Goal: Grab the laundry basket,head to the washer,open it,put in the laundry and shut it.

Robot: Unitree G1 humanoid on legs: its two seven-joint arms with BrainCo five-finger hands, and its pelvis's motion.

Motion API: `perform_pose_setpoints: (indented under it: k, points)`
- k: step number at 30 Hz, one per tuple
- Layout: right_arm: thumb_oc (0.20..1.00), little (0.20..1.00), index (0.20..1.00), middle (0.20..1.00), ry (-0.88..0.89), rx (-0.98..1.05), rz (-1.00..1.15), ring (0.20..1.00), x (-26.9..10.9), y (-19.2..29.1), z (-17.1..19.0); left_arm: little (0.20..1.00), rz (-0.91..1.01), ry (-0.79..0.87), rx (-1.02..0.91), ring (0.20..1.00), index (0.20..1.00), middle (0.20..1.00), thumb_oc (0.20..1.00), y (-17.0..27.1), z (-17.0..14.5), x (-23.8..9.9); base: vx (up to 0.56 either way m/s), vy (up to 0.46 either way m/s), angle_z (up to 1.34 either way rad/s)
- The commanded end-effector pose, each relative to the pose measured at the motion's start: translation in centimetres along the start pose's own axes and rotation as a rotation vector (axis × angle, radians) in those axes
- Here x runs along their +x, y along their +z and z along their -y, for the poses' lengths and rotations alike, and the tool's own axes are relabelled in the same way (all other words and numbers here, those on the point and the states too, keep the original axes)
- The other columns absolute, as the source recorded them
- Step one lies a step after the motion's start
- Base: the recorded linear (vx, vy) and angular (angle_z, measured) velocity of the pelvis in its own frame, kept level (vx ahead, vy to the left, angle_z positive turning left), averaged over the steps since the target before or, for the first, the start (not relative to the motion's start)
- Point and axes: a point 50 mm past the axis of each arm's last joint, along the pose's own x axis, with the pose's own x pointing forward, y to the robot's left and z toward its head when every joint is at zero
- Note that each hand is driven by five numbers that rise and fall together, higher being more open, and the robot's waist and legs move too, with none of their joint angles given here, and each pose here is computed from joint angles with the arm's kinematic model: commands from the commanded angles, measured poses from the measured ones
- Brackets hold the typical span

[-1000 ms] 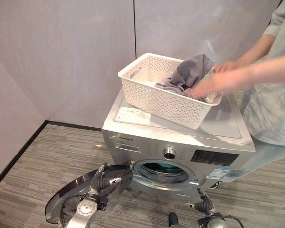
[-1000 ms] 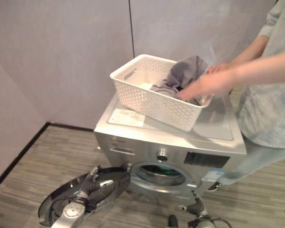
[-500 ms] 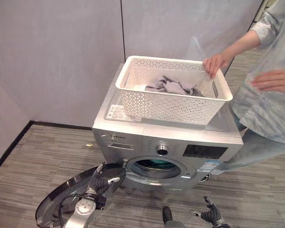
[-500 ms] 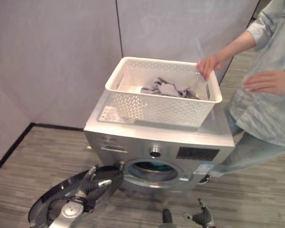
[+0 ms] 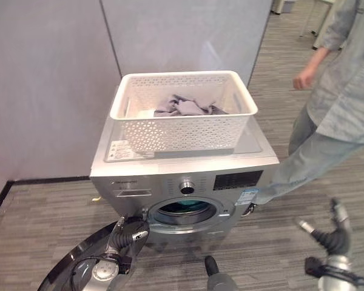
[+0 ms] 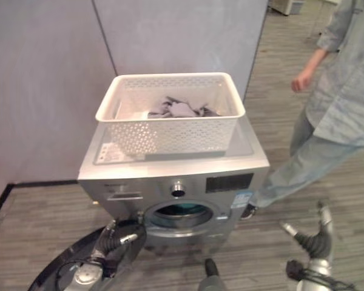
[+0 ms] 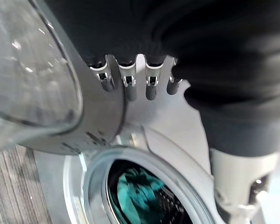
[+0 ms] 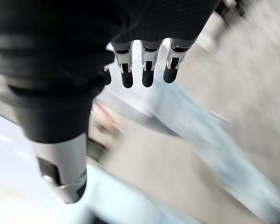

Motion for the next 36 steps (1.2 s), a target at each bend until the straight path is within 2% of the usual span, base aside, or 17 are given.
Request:
perform_pose_setpoints:
  k: [1,7,10,13,14,15,16,18,20,23,25,30,36]
  points:
    - [1.0,1.0,1.0,1.0,-0.228,-0.054,0.359,1.0,3.4,4.9,1.3,1.0,0.131,0.023,0.045,1.0,1.0,1.0,1.0,2.9,-0.6,1.2,0.0,0.03,-0.31]
    - [1.0,1.0,1.0,1.0,-0.437,-0.226,0.726,1.0,6.8,11.4,3.2,1.0,0.192,-0.1,0.12,1.0,1.0,1.0,1.0,4.8,1.5,2.2,0.0,-0.002,-0.01]
    - [1.0,1.0,1.0,1.0,-0.401,-0.263,0.77,1.0,8.9,12.5,3.4,1.0,0.218,-0.129,0.148,1.0,1.0,1.0,1.0,5.7,1.9,2.7,-0.04,-0.048,0.77]
    - [1.0,1.0,1.0,1.0,-0.207,-0.307,0.742,1.0,13.3,13.1,2.9,1.0,0.226,-0.172,0.188,1.0,1.0,1.0,1.0,6.1,2.0,3.0,-0.05,-0.069,0.62]
    - [1.0,1.0,1.0,1.0,-0.206,-0.306,0.745,1.0,13.4,13.1,2.9,1.0,0.226,-0.17,0.186,1.0,1.0,1.0,1.0,6.1,1.9,3.1,-0.09,-0.125,0.39]
    - [1.0,1.0,1.0,1.0,-0.022,-0.325,0.677,1.0,15.9,13.1,2.6,1.0,0.227,-0.18,0.193,1.0,1.0,1.0,1.0,6.3,1.6,3.2,-0.07,-0.095,0.4]
    - [1.0,1.0,1.0,1.0,-0.018,-0.323,0.682,1.0,16.1,13.3,2.5,1.0,0.227,-0.178,0.188,1.0,1.0,1.0,1.0,6.3,1.6,3.2,-0.11,-0.158,0.67]
    - [1.0,1.0,1.0,1.0,0.244,-0.297,0.531,1.0,17.9,11.9,2.0,1.0,0.21,-0.186,0.161,1.0,1.0,1.0,1.0,6.3,1.3,3.4,-0.05,-0.154,0.66]
    - [1.0,1.0,1.0,1.0,0.378,-0.374,0.431,1.0,18.4,10.9,3.6,1.0,0.193,-0.206,0.161,1.0,1.0,1.0,1.0,6.1,1.1,3.5,0.02,-0.123,0.76]
    - [1.0,1.0,1.0,1.0,0.515,-0.399,0.359,1.0,18.3,10.3,4.4,1.0,0.157,-0.232,0.125,1.0,1.0,1.0,1.0,5.2,1.5,3.2,0.09,-0.139,0.63]
    - [1.0,1.0,1.0,1.0,0.541,-0.392,0.353,1.0,18.2,10.3,4.4,1.0,0.149,-0.235,0.116,1.0,1.0,1.0,1.0,5.0,1.5,3.1,0.07,-0.117,0.1]
    - [1.0,1.0,1.0,1.0,0.716,-0.391,0.337,1.0,18.3,10.7,1.8,1.0,0.116,-0.255,0.07,1.0,1.0,1.0,1.0,4.1,1.6,2.8,0.08,-0.162,-0.09]
    - [1.0,1.0,1.0,1.0,0.786,-0.423,0.345,1.0,19.0,11.6,0.3,1.0,0.118,-0.295,0.09,1.0,1.0,1.0,1.0,4.1,2.2,2.7,0.05,-0.173,0.09]
